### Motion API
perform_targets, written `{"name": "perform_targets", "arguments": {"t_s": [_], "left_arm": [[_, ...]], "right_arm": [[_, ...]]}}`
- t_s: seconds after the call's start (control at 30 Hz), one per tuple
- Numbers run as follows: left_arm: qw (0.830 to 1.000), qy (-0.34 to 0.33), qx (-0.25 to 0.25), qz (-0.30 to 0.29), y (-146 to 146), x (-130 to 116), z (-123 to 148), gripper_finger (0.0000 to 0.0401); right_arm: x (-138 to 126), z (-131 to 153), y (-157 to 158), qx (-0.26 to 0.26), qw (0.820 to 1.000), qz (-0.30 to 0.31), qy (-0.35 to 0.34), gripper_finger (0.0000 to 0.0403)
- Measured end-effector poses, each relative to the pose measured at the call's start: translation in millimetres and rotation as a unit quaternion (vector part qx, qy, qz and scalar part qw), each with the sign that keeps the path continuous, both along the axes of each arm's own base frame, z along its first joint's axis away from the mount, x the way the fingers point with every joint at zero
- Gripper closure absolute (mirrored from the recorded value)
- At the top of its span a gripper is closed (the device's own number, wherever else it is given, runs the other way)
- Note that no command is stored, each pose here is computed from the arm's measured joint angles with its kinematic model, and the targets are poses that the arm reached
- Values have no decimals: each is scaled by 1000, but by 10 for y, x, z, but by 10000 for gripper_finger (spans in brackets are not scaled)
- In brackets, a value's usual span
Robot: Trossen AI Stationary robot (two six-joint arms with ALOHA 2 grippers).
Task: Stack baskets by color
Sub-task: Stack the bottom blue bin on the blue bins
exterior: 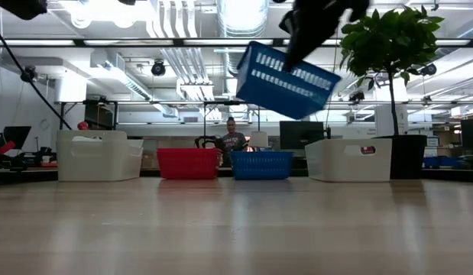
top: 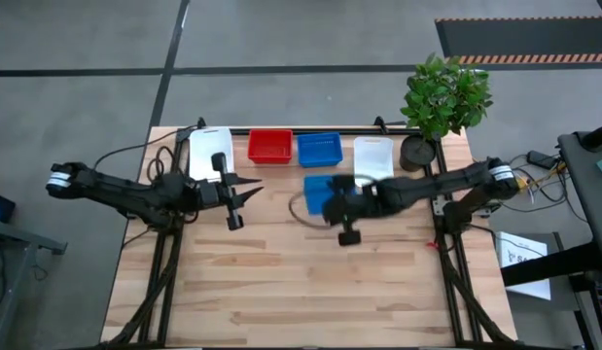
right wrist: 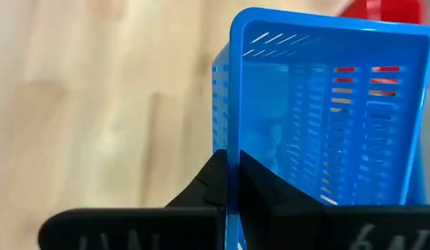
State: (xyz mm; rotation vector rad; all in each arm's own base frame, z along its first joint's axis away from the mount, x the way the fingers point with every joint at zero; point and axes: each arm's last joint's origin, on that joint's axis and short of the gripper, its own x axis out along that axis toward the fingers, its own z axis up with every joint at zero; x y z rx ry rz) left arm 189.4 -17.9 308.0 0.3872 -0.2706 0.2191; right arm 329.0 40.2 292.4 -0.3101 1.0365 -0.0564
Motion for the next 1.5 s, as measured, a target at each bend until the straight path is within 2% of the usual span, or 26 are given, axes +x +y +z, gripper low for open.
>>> {"name": "perform_targets", "arguments": {"t_s": [0.13,0.37,0.53,0.67,0.9,1.17,1.3,1.5], "left_arm": [[1000,-6,15,6,16,-111,-70,343],[998,-60,16,12,45,-316,54,343],[998,-61,24,15,56,-397,-14,343],[997,-75,22,16,65,-461,20,343],[997,-73,22,15,67,-478,-11,343],[997,-71,22,15,67,-475,-15,343],[997,-71,22,15,67,-475,-15,343],[997,-71,22,15,67,-477,-14,343]], "right_arm": [[89,124,-349,-16,999,-21,-34,394],[129,238,-892,-51,995,-53,-68,394],[177,243,-1122,-61,993,-58,-87,394],[316,178,-1256,-73,992,-54,-85,394],[597,-31,-1517,-83,995,-48,-26,394],[668,-267,-1954,-49,992,-76,91,394],[688,-374,-2109,8,992,-67,106,394],[764,-493,-2214,9,991,-60,122,394]]}}
